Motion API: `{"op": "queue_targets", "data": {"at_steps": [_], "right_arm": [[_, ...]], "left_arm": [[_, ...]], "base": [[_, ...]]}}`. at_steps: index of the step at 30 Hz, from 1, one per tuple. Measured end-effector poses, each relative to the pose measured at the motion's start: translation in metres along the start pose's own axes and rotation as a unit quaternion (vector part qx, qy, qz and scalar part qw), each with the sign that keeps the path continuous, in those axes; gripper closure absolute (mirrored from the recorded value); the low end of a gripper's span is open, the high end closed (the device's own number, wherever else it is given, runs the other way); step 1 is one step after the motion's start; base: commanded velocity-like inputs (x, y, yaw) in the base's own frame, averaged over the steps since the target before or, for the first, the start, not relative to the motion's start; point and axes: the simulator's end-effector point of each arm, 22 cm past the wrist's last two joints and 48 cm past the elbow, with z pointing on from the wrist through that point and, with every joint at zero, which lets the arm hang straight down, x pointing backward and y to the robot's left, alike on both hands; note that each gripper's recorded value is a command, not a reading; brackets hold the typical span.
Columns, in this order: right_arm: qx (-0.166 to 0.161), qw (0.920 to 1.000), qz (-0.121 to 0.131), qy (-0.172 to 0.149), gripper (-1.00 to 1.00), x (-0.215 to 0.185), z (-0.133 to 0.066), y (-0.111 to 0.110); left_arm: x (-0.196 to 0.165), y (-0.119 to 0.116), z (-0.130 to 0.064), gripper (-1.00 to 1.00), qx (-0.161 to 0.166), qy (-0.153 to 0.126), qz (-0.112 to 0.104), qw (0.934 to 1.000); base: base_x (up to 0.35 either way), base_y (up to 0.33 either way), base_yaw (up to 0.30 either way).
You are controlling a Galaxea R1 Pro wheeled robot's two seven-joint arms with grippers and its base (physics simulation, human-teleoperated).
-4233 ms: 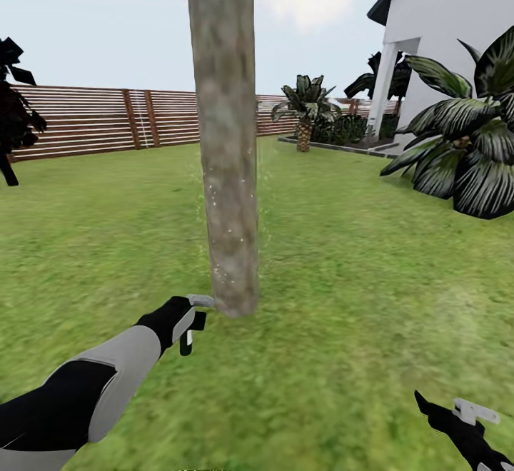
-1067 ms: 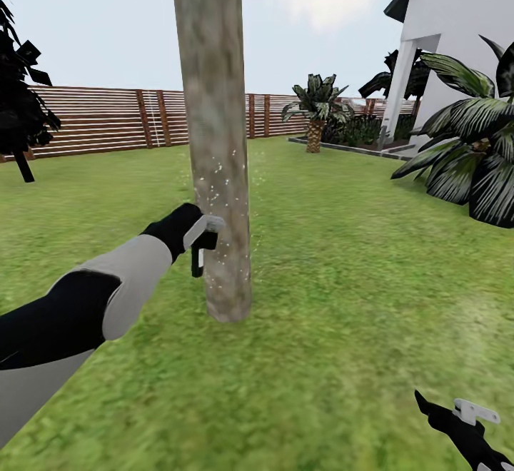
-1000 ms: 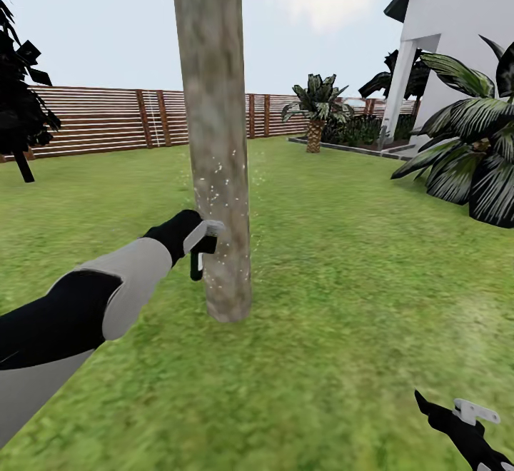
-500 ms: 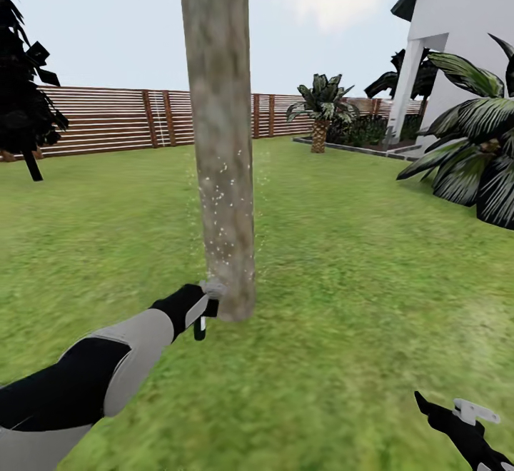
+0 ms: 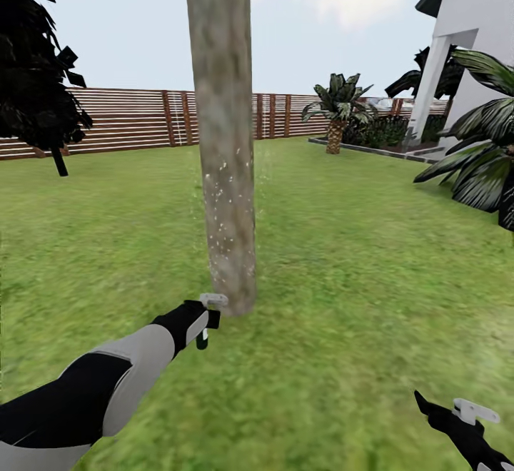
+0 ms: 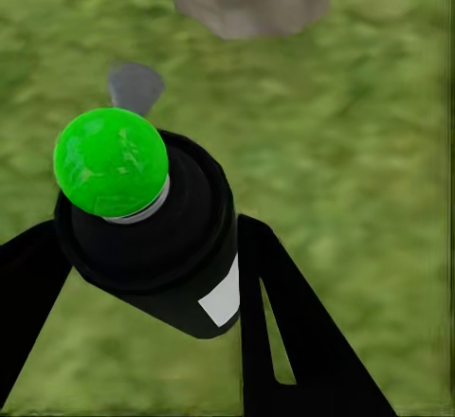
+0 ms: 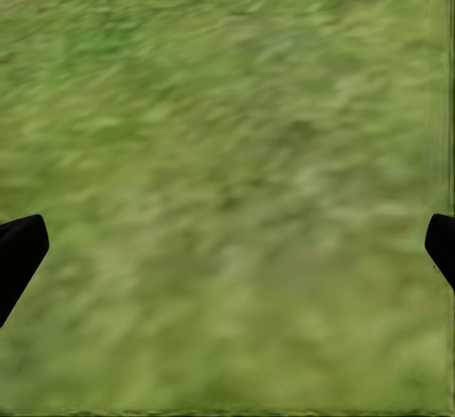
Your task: In the garden, pick up the pesticide atomizer on the floor and spray pesticide onto both trees until each tree trunk is fully covered.
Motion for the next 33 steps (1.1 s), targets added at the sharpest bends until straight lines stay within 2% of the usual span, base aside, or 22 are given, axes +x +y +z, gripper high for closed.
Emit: {"op": "queue_targets", "data": {"at_steps": [6, 10, 14, 18, 25, 28, 29, 30, 31, 33], "right_arm": [[0.0, 1.0, -0.001, 0.001, -1.0, 0.0, 0.0, 0.0], [0.008, 0.9998, 0.016, 0.002, -1.0, -0.001, -0.004, -0.016], [-0.003, 0.9997, 0.022, 0.01, -1.0, 0.002, -0.004, -0.012], [-0.022, 0.9993, 0.018, 0.025, -1.0, 0.01, -0.004, 0.0], [-0.058, 0.9977, 0.011, 0.032, -1.0, 0.006, 0.0, 0.021], [-0.08, 0.9961, 0.011, 0.035, -1.0, 0.006, 0.003, 0.041], [-0.258, 0.9498, -0.07, 0.162, -1.0, 0.047, -0.019, 0.134], [-0.321, 0.9225, -0.083, 0.198, -1.0, 0.027, -0.022, 0.193], [-0.332, 0.9177, -0.104, 0.191, -1.0, 0.014, -0.019, 0.212], [-0.341, 0.9064, -0.138, 0.207, -1.0, 0.026, -0.021, 0.228]], "left_arm": [[0.0, 0.0, 0.0, 1.0, 0.0, 0.0, 0.0, 1.0], [0.027, 0.004, 0.004, 1.0, -0.009, 0.028, -0.004, 0.9995], [0.049, 0.008, 0.008, 1.0, -0.013, 0.048, -0.001, 0.9988], [0.057, 0.01, 0.011, 1.0, -0.015, 0.044, 0.007, 0.9989], [0.069, 0.013, 0.015, 1.0, -0.01, 0.043, 0.02, 0.9988], [0.075, 0.021, 0.017, 1.0, -0.01, 0.042, 0.026, 0.9987], [0.083, -0.017, 0.014, 1.0, 0.08, 0.019, 0.127, 0.9885], [0.077, -0.041, 0.005, 1.0, 0.156, 0.008, 0.123, 0.98], [0.072, -0.045, 0.0, 1.0, 0.185, -0.001, 0.13, 0.9742], [0.07, -0.048, -0.005, 1.0, 0.213, -0.008, 0.137, 0.9673]], "base": [[-0.268, -0.033, 0.0], [0.0, 0.0, 0.0], [0.0, 0.0, 0.0], [0.0, 0.0, 0.0], [0.0, 0.0, 0.0], [0.0, 0.0, 0.0], [0.0, 0.0, 0.0], [0.0, 0.0, 0.0], [0.0, 0.0, 0.0], [0.0, 0.0, 0.0]]}}
